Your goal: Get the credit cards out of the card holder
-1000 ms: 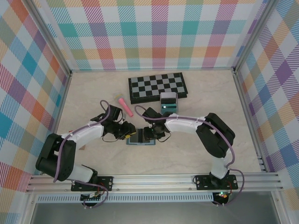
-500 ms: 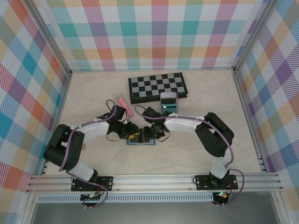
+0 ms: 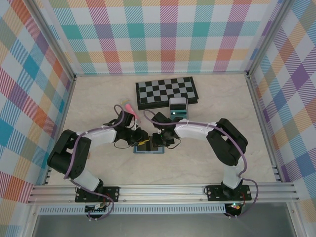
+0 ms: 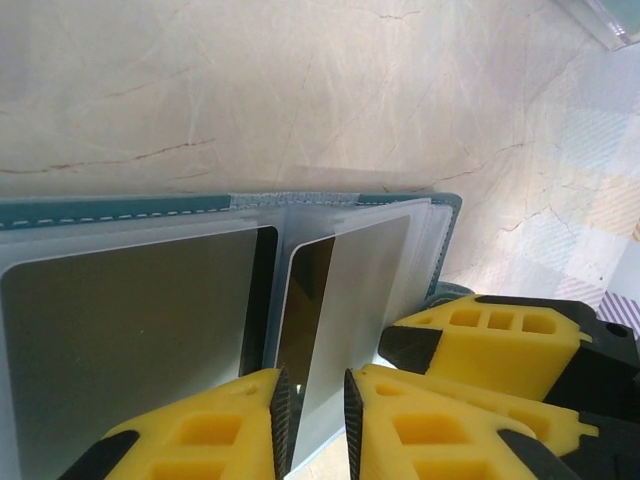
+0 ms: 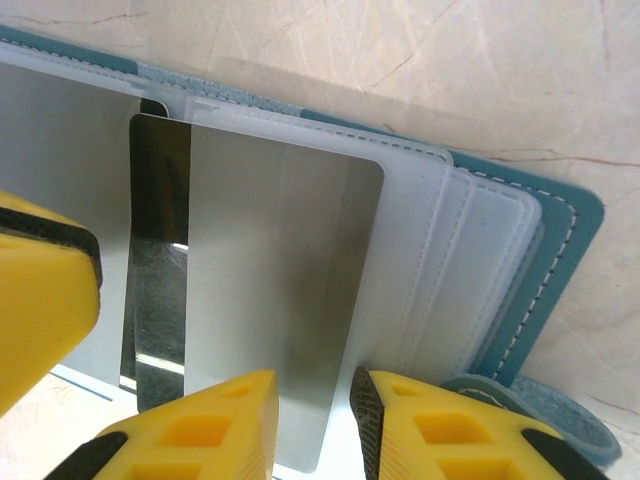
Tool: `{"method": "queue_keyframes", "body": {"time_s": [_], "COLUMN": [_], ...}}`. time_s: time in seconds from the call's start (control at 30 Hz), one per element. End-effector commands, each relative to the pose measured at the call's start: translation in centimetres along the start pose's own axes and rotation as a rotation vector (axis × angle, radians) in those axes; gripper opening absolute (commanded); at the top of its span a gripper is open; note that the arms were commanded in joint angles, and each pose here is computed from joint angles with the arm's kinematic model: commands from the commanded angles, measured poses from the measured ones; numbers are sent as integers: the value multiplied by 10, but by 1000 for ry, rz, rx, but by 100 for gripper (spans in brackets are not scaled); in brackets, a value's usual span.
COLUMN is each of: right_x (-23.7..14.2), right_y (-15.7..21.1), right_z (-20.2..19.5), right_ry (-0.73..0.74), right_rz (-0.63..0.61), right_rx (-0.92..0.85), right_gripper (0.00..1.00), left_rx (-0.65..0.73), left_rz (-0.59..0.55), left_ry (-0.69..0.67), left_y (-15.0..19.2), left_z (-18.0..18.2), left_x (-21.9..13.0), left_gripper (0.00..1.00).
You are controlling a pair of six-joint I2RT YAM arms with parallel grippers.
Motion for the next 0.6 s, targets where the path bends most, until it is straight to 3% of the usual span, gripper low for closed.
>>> {"method": "queue_keyframes", "body": {"time_s": [0.0, 0.57], "right_x": [18, 21], "right_y": [13, 14], "right_z": [-19, -18], "right_ry": [74, 56], "right_rz": [73, 80], "right_rx": [33, 35], "right_gripper": [29, 29], "left_rx": [19, 33], "left_rz": [23, 52], "left_ry": [-20, 10], "left_y": [2, 1], "left_z": [2, 1], "left_x": [6, 16], "left_gripper": [25, 22]}}
Point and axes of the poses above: each hand's point on the last joint's axis, 136 mm out from that joint toward the fingers, its own x axis out along the fingers, its own z axis along the line the jaws close on, y = z × x, the point moved 10 cm from there along -x, back along the fingers, and after that the axes turned 10 degrees about -x, right-handed, at the moved point
